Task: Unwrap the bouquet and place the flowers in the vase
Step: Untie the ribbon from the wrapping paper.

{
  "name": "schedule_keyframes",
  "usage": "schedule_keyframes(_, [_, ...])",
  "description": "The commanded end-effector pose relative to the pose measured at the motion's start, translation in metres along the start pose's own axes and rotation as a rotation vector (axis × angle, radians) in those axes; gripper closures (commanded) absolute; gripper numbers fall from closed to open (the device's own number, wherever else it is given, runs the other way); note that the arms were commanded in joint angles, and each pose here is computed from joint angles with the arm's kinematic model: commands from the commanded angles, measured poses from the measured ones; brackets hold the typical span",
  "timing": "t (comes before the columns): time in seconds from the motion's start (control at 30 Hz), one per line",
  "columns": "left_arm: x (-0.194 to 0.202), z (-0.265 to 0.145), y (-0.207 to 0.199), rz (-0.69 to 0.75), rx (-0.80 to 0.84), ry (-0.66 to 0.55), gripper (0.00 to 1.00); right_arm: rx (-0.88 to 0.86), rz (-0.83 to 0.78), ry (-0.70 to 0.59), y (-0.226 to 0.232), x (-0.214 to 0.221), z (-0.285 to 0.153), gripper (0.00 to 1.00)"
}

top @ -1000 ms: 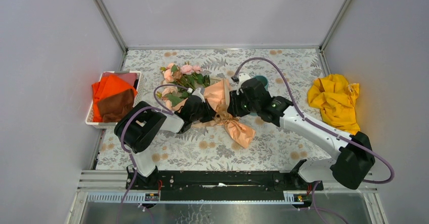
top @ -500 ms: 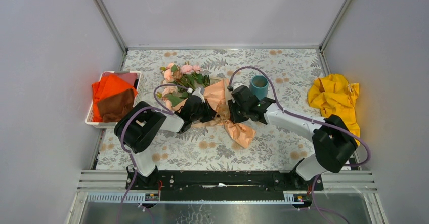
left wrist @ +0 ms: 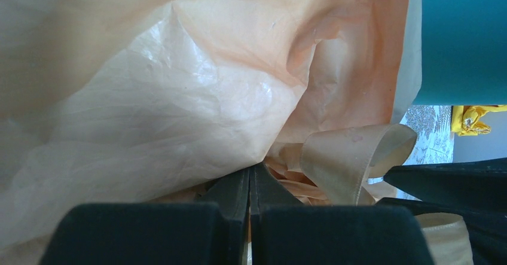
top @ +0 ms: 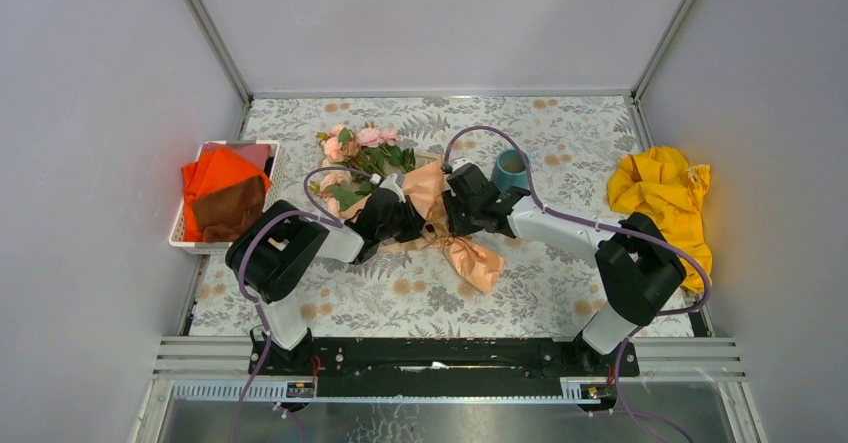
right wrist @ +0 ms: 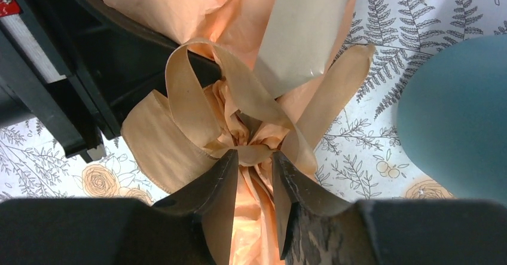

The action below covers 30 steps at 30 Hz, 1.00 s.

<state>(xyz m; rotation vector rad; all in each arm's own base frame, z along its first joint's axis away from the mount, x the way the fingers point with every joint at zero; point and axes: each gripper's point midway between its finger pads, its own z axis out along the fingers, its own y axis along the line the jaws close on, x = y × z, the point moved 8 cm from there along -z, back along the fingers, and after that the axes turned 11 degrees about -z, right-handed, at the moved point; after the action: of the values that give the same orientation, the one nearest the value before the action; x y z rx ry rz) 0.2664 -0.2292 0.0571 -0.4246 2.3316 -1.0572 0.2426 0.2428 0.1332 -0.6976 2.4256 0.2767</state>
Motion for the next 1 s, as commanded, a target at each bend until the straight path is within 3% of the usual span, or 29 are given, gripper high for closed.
schedule_keyframes(0.0, [0.03,-0.01,0.058,-0.011,-0.276,0.124,1.0,0.003,-0.014,-0.048,0.004,-0.016,0.004,0.65])
schedule_keyframes(0.7, [0.029,-0.012,0.057,-0.01,-0.279,0.116,1.0,-0.103,0.028,-0.009,0.018,0.004,0.007,0.66])
schedule_keyframes(0.8, [0.029,-0.013,0.057,-0.01,-0.281,0.116,1.0,-0.136,0.034,-0.005,0.021,0.005,0.009,0.71])
schedule_keyframes(0.97, [0.029,-0.014,0.057,-0.007,-0.281,0.113,1.0,-0.121,0.043,-0.014,0.02,0.001,0.008,0.99])
